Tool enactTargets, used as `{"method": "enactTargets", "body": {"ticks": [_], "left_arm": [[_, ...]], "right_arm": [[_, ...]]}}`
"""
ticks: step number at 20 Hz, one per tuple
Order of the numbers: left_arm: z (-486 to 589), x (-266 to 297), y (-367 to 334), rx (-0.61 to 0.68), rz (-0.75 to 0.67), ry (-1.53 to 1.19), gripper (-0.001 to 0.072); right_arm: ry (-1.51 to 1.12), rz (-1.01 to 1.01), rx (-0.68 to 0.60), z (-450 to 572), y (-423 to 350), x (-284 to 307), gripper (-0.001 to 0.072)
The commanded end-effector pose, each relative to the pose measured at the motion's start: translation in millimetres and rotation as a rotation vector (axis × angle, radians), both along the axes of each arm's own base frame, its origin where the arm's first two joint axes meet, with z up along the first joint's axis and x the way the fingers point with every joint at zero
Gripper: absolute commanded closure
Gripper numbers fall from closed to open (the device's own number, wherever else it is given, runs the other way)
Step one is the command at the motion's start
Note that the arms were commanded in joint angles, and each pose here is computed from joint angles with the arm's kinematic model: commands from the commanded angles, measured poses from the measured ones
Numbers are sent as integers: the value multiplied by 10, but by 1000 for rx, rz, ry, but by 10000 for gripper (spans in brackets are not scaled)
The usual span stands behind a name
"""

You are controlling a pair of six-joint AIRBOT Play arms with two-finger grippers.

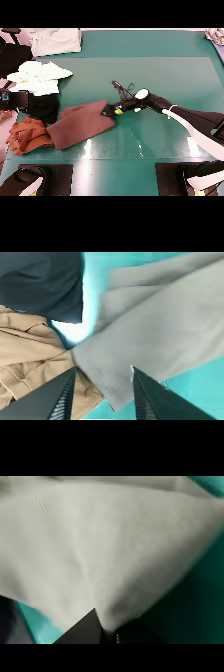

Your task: Fold the shirts.

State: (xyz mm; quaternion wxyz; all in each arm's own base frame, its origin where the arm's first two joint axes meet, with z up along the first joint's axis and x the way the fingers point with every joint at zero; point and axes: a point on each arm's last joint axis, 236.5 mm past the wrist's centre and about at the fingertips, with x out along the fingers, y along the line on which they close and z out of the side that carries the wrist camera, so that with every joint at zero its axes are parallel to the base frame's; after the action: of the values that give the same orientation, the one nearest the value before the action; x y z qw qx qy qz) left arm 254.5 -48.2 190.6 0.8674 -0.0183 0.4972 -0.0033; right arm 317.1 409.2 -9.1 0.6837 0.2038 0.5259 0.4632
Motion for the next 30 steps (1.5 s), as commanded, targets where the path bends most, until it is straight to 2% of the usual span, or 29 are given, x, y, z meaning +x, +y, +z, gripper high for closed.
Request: {"method": "enactTargets", "body": {"ticks": [1,3,7,8,12,16,20,25,28,30], "left_arm": [[-1,-14,-11,-5,-3,5,282],[-4,-20,-45,-18,-10,7,282],[0,-37,-206,-76,-45,13,282],[8,-26,-221,-82,-47,7,282],[23,-8,-247,-104,-31,-1,282],[43,21,-262,-111,-33,-15,282],[54,35,-270,-115,-34,-23,282],[51,29,-281,-118,-37,-20,282],[24,-15,-273,-114,-36,2,282],[16,-28,-271,-113,-36,8,282]], "right_arm": [[-187,-59,144,1145,146,322,700],[-319,-212,35,1659,-388,753,702],[-378,-679,-389,2025,-2653,1542,703],[-352,-764,-452,2025,-3197,1604,703],[-218,-1150,-561,1859,-5235,1499,703],[13,-1467,-601,1316,-6622,766,702],[275,-1616,-599,705,-7072,-85,702],[445,-1713,-587,225,-7120,-781,702],[558,-1708,-593,-46,-7026,-1112,701],[638,-1675,-644,-185,-6961,-1340,701]]}}
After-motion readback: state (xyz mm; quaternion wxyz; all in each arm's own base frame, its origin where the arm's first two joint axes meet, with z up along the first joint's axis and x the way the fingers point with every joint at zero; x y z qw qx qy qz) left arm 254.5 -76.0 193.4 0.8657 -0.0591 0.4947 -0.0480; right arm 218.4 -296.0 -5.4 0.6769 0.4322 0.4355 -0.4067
